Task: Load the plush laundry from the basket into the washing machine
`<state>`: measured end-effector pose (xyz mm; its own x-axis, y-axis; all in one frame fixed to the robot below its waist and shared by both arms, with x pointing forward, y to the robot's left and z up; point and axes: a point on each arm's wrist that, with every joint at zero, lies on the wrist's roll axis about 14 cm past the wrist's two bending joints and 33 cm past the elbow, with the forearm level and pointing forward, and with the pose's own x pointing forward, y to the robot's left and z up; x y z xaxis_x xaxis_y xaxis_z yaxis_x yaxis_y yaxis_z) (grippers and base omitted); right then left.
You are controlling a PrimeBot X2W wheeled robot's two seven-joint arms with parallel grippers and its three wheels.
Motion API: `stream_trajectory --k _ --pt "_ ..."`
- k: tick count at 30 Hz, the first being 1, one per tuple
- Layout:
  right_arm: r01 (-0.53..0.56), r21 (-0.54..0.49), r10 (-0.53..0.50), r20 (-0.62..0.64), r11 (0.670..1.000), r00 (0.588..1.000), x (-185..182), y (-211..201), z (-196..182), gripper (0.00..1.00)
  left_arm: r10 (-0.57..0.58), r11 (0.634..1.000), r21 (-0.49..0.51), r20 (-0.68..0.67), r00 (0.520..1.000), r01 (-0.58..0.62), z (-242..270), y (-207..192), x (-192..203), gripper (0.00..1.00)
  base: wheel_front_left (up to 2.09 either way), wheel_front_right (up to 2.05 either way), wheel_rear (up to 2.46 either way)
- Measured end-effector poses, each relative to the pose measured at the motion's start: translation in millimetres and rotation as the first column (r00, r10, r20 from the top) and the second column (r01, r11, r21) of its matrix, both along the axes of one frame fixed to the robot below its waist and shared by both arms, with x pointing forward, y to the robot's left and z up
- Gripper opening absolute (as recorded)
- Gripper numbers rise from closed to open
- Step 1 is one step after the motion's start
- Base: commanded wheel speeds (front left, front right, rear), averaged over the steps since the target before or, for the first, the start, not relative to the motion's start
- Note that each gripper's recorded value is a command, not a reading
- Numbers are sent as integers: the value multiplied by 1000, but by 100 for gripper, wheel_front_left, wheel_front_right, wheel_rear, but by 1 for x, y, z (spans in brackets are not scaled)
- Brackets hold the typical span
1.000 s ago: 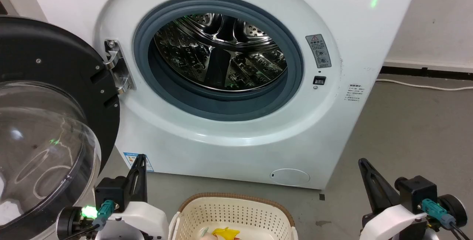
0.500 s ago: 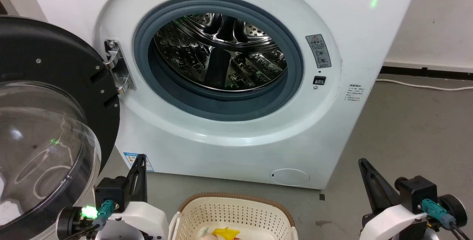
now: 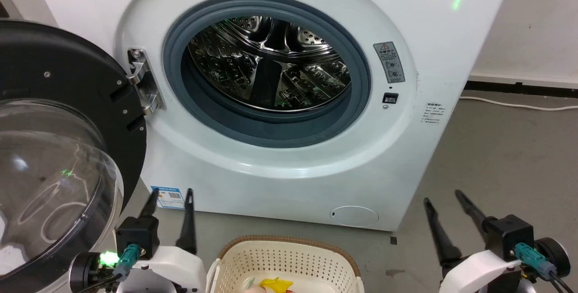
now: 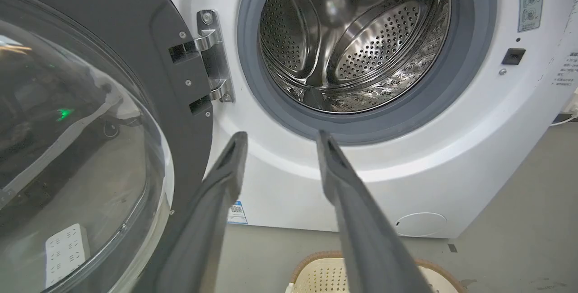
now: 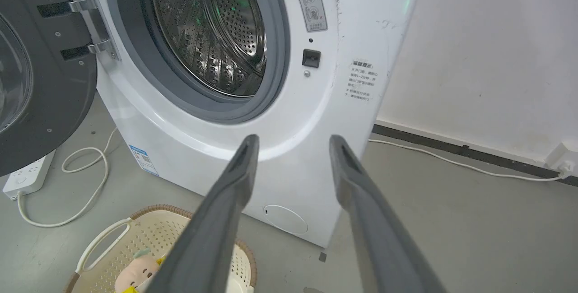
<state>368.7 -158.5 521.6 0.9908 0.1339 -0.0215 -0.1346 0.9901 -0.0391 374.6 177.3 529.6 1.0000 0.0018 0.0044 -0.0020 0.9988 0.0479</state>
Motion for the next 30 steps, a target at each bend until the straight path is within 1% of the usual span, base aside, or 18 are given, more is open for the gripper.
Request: stream_trajectory --k 16,23,24,30 --pt "29 38 -29 -5 999 1000 2 -10 -6 100 -38 999 -1 -17 999 38 -11 -13 6 100 0 0 0" --pt "51 57 -49 -29 997 998 4 -16 -16 100 -74 997 -1 -67 995 74 -30 -24 15 100 0 0 0" --pt "61 65 -60 -29 996 998 9 -19 -17 100 -104 995 -5 -113 988 104 -46 -32 21 100 0 0 0" --pt "80 81 -76 -45 994 996 12 -25 -25 100 -145 989 -1 -178 973 147 -68 -42 29 100 0 0 0"
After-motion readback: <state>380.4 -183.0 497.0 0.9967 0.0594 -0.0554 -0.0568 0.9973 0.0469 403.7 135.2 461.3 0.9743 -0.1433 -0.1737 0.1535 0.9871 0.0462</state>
